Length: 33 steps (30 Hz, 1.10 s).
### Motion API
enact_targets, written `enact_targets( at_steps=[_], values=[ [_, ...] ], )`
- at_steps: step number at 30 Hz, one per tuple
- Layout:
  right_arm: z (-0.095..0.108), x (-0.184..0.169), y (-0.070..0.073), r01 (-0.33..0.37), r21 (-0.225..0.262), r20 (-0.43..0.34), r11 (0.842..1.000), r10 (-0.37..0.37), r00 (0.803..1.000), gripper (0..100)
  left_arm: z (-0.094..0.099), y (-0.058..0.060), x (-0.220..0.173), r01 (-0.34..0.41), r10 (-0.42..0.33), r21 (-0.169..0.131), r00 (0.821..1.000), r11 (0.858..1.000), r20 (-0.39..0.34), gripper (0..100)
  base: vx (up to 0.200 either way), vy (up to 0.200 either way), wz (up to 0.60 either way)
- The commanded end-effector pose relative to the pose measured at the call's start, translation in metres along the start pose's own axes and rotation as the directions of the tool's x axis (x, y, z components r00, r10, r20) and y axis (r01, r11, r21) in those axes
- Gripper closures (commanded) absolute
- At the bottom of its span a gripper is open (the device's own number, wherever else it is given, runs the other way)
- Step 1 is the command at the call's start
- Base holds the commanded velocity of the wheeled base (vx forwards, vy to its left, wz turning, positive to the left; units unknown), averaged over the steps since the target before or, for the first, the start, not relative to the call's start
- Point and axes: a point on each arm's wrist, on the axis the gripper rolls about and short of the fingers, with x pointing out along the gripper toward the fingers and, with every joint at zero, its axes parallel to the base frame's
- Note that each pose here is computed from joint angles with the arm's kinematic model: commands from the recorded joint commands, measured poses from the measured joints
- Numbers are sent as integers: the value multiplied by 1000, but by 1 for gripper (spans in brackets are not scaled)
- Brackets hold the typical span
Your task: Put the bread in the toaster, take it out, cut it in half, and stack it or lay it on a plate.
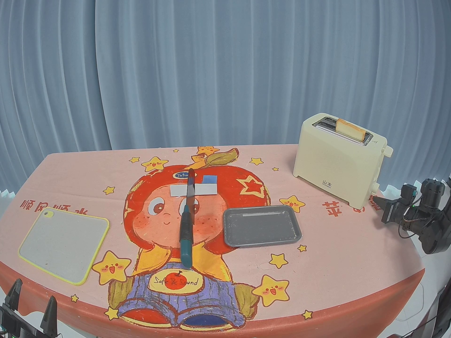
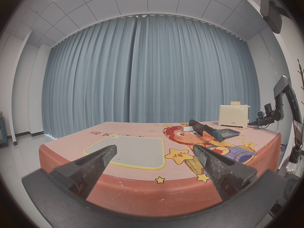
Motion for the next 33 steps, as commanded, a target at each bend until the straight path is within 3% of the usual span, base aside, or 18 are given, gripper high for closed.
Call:
enact_targets(
  at_steps=[1, 23, 33],
  values=[
    [-7, 6, -6, 15, 10, -18, 1000, -15, 1000, 100, -5, 0, 0, -1, 1, 0, 1000, 1000, -1, 0, 0, 0, 0],
    [0, 6, -1, 0, -25, 46, 1000, 1, 999, 100, -5, 0, 0, -1, 1, 0, 1000, 1000, -1, 0, 0, 0, 0],
    [-2, 5, 3, -11, -26, 38, 1000, 12, 999, 100, -5, 0, 0, -1, 1, 0, 1000, 1000, -1, 0, 0, 0, 0]
  ],
)
